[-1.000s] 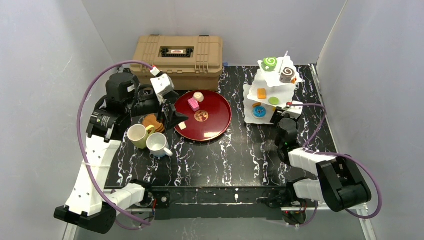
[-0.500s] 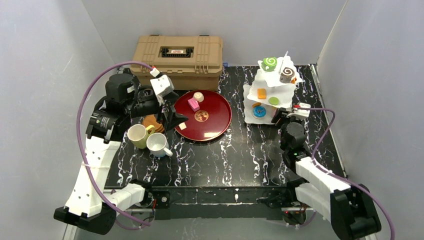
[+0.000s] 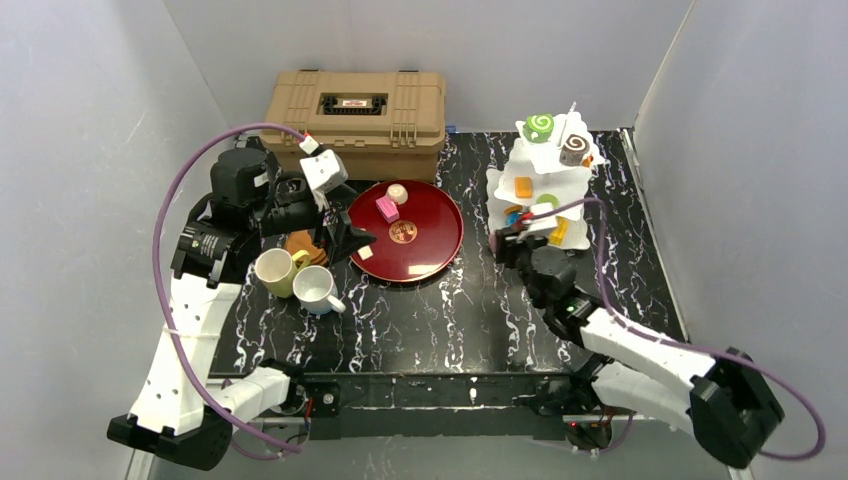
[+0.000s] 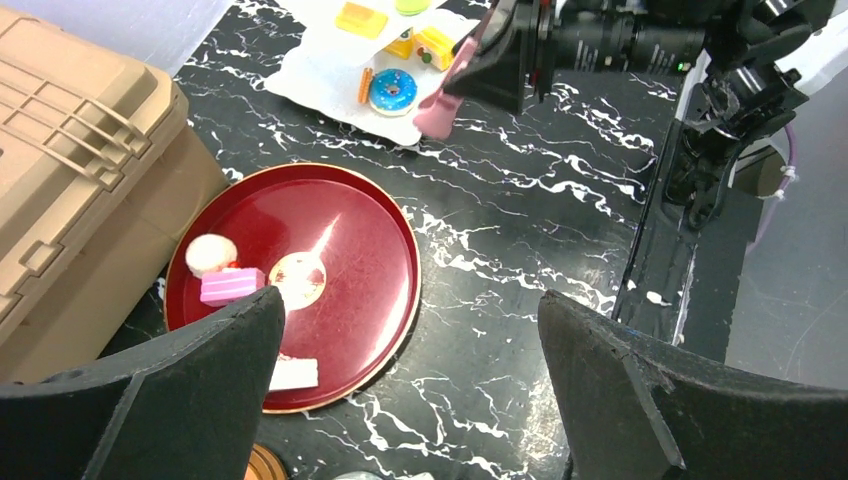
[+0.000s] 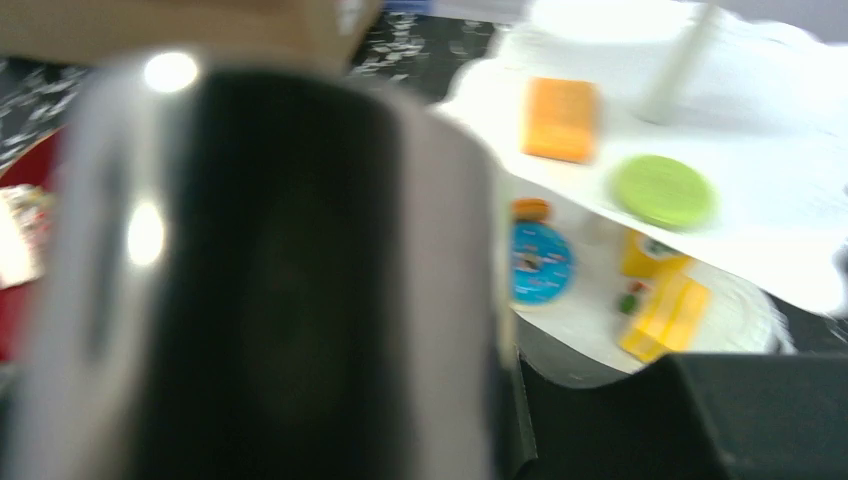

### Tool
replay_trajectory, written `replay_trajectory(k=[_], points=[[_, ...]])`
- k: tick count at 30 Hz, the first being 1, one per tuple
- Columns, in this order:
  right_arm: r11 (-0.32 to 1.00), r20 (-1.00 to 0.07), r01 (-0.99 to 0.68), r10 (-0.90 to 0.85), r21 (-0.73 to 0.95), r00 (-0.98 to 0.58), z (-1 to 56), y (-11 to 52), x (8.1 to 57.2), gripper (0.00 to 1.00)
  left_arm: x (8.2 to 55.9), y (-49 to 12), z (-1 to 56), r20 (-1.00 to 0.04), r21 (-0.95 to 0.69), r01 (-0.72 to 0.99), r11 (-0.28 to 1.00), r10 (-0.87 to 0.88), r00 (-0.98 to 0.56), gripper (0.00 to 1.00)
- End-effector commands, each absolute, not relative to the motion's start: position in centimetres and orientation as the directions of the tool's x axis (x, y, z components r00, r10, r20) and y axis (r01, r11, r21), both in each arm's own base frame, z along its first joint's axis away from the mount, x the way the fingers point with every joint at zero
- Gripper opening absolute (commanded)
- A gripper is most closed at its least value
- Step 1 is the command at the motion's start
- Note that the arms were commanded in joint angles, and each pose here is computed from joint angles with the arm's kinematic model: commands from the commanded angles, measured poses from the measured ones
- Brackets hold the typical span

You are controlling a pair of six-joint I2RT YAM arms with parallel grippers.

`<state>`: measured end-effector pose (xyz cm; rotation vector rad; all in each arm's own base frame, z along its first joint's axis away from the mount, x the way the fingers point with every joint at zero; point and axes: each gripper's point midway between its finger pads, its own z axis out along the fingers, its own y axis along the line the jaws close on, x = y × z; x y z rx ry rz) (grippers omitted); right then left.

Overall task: Serve the afternoon tea
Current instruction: Place the desert on the desert table, then pick up the desert from the tray.

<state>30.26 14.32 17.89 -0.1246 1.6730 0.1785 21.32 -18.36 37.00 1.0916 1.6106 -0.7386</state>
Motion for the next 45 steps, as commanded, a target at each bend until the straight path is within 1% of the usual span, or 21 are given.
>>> replay_trajectory(k=[1,4,6,10,14,19,25,31,35,41,45], points=[[0.949,-0.999,-0.311,0.039,0.045,-0.026,22.0,20.6,30.5,0.57,20.7,-18.2,37.0,-0.951,0.014,0.908,0.418,0.287,-0.117,0.96],[0.918,-0.997,-0.390,0.075,0.070,-0.002,23.5,24.8,31.7,0.55,20.7,-18.0,37.0,-0.949,0.016,0.903,0.429,0.290,-0.121,0.96],[0.890,-0.997,-0.451,0.070,0.068,-0.012,23.2,28.1,32.9,0.54,20.7,-17.8,36.9,-0.948,0.019,0.898,0.440,0.294,-0.124,0.97],[0.844,-0.997,-0.532,0.073,0.059,0.005,23.4,33.8,35.3,0.54,20.7,-17.4,36.7,-0.943,0.021,0.886,0.463,0.304,-0.136,0.96],[0.815,-0.998,-0.578,0.067,0.048,0.011,21.9,38.3,37.1,0.53,20.1,-16.9,35.9,-0.932,0.022,0.881,0.472,0.328,-0.153,0.96],[0.814,-0.997,-0.579,0.070,0.047,0.017,20.4,41.2,39.7,0.57,19.4,-16.2,36.1,-0.930,0.059,0.875,0.480,0.346,-0.127,0.96],[0.804,-0.998,-0.592,0.060,0.052,-0.007,18.8,43.2,41.8,0.61,18.9,-16.0,36.1,-0.928,0.060,0.874,0.482,0.350,-0.129,0.96],[0.804,-0.998,-0.592,0.064,0.064,-0.022,18.4,43.7,43.1,0.66,18.8,-15.9,36.0,-0.927,0.072,0.873,0.482,0.356,-0.120,0.97],[0.801,-0.998,-0.596,0.052,0.061,-0.033,17.9,43.7,43.0,0.68,18.8,-15.9,35.9,-0.926,0.077,0.874,0.479,0.359,-0.116,0.96],[0.799,-0.999,-0.600,0.032,0.048,-0.036,16.4,43.5,42.9,0.68,18.7,-15.9,36.1,-0.928,0.077,0.876,0.476,0.356,-0.112,0.96],[0.774,-0.999,-0.632,0.030,0.042,-0.029,15.0,44.0,42.7,0.69,18.6,-15.9,36.2,-0.928,0.082,0.878,0.472,0.356,-0.105,0.96]])
